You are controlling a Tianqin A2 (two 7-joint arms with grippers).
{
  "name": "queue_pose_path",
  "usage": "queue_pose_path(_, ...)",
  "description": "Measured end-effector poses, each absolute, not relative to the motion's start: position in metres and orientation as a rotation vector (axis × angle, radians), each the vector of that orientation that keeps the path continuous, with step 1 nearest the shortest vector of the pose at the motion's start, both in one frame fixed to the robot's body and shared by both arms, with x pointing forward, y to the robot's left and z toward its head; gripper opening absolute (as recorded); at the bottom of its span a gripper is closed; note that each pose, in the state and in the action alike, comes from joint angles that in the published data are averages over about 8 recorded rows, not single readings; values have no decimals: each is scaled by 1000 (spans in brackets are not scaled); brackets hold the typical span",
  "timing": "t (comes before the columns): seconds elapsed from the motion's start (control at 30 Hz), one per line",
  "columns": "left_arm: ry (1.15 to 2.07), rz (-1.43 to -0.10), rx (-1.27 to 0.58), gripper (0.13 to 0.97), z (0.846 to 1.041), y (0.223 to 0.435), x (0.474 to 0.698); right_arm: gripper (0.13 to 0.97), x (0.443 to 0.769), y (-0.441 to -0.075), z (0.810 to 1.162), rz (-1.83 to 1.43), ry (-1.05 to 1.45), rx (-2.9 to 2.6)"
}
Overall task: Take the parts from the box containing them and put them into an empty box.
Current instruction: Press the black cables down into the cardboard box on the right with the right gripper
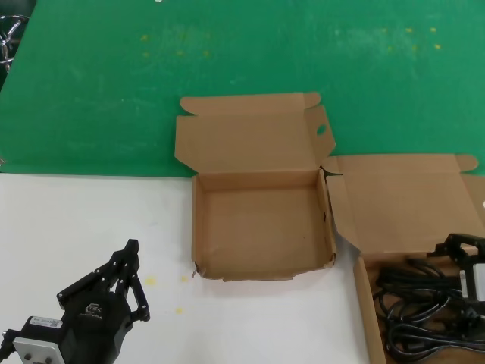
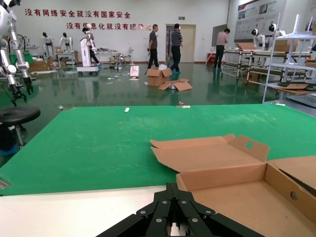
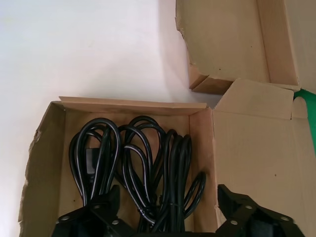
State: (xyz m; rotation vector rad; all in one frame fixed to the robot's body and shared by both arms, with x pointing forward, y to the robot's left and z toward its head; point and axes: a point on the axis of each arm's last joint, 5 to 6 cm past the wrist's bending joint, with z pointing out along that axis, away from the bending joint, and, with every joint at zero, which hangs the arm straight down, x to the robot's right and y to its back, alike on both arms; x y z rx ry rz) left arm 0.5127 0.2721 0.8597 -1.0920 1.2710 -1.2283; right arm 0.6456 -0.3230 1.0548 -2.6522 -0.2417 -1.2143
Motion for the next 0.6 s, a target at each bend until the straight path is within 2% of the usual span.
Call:
queue_pose_path(0.23,1271,-1228,-1092,133,860,272,513,648,652,-324,1049,-1232,-253,-2649)
queue_pose_path(0.27,1271,-1228,-1092,133,860,272,513,648,653,-324,1049,-1236,-256,-2649)
queue_pose_path(0.53,1271,-1228,-1092,133,860,272,513,433,658,-326,1046,-1266,-278,-2654)
queue_pose_path(0.6,1271,-1228,-1092,133,860,272,513,413,659,-327,1046,-1278,-285,-2653)
